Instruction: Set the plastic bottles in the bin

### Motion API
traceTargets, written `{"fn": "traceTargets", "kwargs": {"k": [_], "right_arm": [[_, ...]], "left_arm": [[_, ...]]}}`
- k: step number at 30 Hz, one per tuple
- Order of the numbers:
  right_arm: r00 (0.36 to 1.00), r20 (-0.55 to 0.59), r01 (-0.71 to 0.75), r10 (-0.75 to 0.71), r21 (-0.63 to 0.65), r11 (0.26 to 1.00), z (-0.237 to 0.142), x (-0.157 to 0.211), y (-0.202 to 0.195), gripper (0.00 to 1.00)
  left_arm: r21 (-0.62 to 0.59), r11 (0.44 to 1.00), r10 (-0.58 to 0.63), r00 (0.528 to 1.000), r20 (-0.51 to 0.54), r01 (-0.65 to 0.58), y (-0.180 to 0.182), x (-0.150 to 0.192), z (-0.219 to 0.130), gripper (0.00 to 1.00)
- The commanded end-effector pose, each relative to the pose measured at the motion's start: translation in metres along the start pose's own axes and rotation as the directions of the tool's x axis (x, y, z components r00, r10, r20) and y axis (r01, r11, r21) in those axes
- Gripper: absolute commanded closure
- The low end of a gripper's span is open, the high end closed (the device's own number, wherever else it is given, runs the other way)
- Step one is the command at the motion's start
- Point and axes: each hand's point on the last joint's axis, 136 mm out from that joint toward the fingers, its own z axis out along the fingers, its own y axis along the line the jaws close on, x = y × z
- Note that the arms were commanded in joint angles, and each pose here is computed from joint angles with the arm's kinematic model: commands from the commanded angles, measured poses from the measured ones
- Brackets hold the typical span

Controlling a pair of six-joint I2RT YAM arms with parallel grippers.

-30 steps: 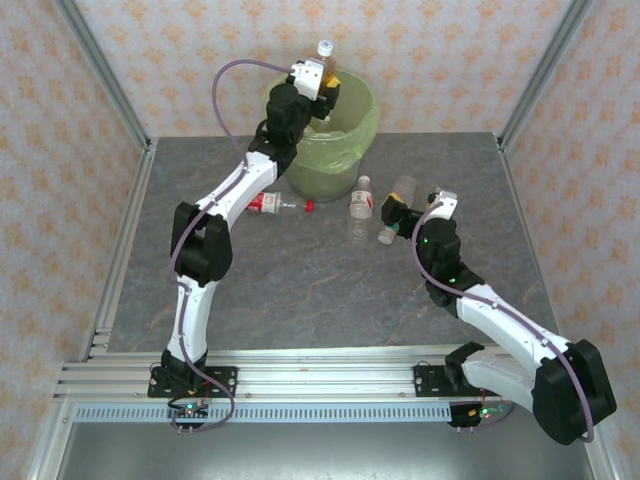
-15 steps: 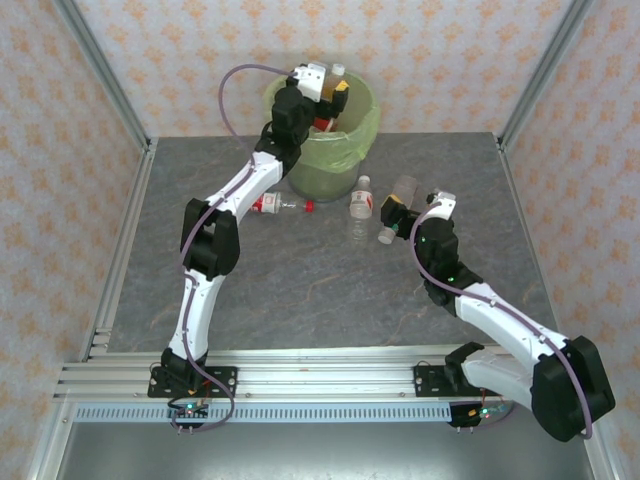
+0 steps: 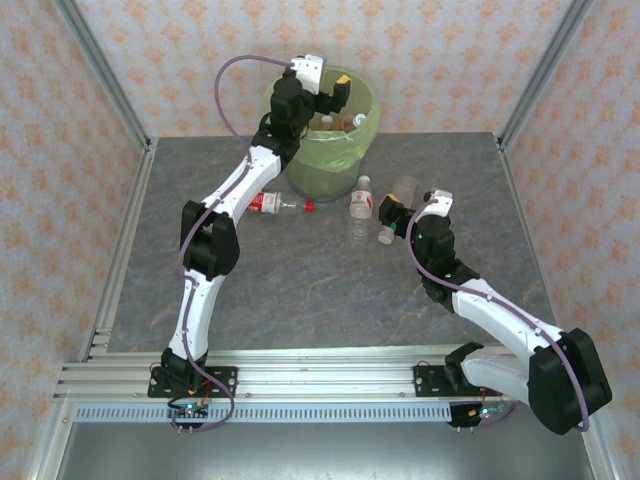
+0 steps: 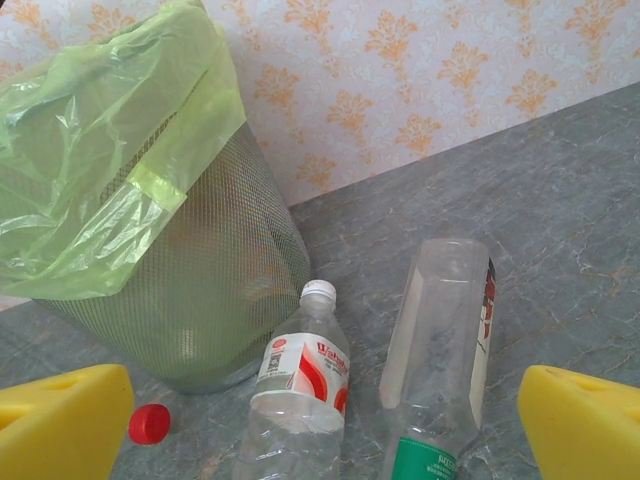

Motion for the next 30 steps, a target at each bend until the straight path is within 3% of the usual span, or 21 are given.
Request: {"fn": "traceTargets", "kwargs": {"k": [1, 18, 30], "right_arm": [[0.999, 0.030, -0.022, 0.022, -0.014, 1.000, 0.001, -0.014, 0.006, 0.01], [1.000, -0.008, -0.006, 0.006, 0.015, 1.000, 0.001, -0.003, -0.002, 0.01], [0.995, -0.099, 0.035, -0.021, 0.146, 0.989, 0.008, 0.019, -0.027, 0.01]], "left_arm": [[0.022, 0.998, -0.055, 0.996, 0.063, 0.054, 0.001, -0.065, -0.023, 0.00], [0.013, 0.960, -0.280, 0.960, -0.017, 0.280, 0.003, -0.101, -0.066, 0.00], [-0.046, 0.923, -0.383, 0.924, -0.007, 0.382, 0.015, -0.108, -0.135, 0.00]]}}
